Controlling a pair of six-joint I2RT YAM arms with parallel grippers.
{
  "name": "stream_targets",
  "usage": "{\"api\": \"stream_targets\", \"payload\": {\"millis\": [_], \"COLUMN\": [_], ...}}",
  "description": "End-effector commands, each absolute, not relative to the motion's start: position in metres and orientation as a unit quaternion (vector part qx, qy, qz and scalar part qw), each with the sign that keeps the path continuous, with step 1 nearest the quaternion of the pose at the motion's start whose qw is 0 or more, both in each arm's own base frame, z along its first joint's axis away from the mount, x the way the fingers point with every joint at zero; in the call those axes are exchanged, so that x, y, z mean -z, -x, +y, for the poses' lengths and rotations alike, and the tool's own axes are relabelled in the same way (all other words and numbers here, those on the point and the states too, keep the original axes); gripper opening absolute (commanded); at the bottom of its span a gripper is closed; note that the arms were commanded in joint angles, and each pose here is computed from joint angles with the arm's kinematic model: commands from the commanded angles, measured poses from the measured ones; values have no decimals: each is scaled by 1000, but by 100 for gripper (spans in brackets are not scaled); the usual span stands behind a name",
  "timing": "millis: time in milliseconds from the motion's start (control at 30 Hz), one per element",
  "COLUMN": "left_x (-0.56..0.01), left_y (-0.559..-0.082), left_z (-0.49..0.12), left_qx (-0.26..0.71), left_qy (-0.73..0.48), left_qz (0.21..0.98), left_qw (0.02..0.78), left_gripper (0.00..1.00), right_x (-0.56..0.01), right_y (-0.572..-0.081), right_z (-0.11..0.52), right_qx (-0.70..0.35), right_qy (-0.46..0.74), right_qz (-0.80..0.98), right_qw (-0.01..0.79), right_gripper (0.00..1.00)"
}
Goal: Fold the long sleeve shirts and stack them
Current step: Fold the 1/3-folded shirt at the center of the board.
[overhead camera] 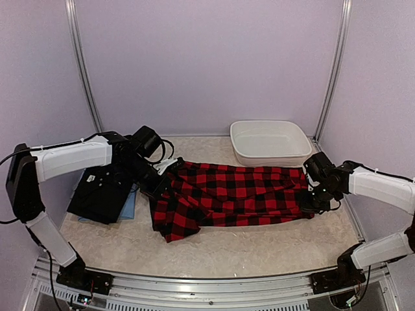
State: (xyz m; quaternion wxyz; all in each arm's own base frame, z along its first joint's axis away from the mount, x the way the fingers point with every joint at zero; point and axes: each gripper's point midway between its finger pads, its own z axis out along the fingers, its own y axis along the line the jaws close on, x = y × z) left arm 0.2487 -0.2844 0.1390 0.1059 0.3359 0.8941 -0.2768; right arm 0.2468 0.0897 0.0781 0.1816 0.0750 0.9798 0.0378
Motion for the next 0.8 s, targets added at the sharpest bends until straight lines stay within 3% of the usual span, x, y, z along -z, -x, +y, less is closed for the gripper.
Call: {"api": "stream_targets", "payload": {"millis": [0, 433, 767], "left_x": [-137, -118, -100], "left_y": [-266, -320, -344], "left_z": [-296, -310, -307], "left_qx": [301, 305, 290], "left_qy": [-352, -309, -266], "left_qz": [879, 892, 912], "left_qw": [111, 122, 120], "left_gripper": [0, 0, 0], "right_x": [-75, -68, -77], "right_y": [-270, -294, -307], "right_z": [95, 88, 78], "right_qx": [-52, -33, -22], "right_qy": [-49, -45, -60], "right_qz": [978, 981, 974], "right_qw": [196, 188, 216], "right_gripper": [0, 0, 40]}}
